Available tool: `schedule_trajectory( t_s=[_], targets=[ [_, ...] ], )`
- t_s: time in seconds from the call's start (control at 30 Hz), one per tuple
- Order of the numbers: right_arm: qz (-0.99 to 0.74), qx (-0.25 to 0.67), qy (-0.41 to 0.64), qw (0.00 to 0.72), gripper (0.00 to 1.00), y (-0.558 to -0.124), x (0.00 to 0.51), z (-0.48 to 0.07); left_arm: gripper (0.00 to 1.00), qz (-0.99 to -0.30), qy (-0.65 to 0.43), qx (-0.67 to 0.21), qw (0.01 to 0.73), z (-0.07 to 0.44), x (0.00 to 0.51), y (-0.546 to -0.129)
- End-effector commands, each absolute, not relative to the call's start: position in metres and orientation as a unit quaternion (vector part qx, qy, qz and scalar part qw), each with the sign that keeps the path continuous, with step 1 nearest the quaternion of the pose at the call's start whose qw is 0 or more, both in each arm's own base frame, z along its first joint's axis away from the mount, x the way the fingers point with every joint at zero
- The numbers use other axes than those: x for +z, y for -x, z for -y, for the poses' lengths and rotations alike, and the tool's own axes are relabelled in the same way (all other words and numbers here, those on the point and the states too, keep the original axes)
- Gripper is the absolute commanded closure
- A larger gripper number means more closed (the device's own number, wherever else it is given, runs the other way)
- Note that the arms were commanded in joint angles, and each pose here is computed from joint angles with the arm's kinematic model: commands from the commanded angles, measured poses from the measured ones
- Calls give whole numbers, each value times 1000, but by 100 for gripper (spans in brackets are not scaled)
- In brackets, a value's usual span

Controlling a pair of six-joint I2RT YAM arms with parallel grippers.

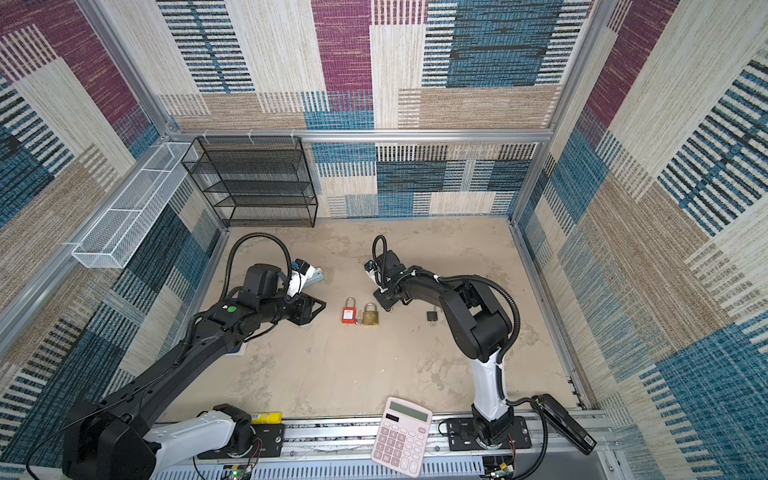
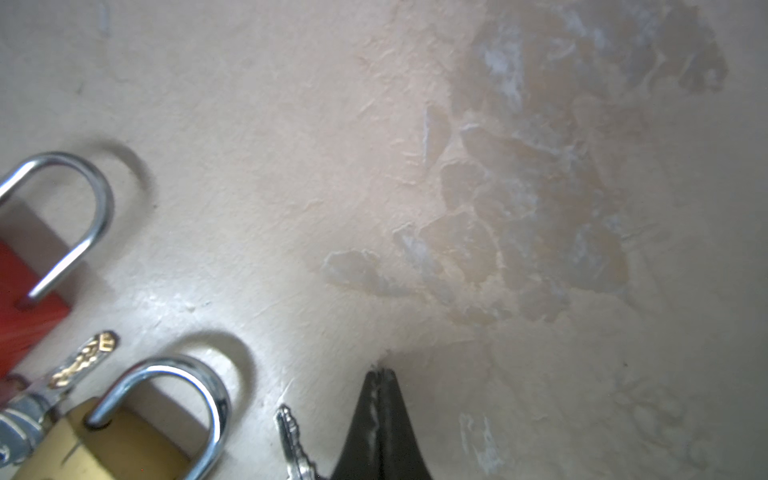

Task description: Lock with the key

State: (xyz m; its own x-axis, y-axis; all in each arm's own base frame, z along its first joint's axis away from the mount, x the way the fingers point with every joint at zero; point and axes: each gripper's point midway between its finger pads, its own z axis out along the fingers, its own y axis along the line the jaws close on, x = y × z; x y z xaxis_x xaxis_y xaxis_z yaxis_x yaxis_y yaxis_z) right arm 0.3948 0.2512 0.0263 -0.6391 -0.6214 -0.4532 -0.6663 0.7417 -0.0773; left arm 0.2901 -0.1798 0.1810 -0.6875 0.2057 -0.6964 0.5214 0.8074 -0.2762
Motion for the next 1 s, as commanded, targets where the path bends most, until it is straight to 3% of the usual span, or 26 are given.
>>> schedule_trajectory(
  t_s=[0.0, 0.97],
  targets=[
    [-915, 50, 352, 189, 100, -374, 16, -243, 50, -886, -206, -241, 340, 182, 184, -290],
    [-922, 98, 353, 122, 100, -305, 10, -232, 50, -885, -198, -258, 332, 188, 181, -293]
  ],
)
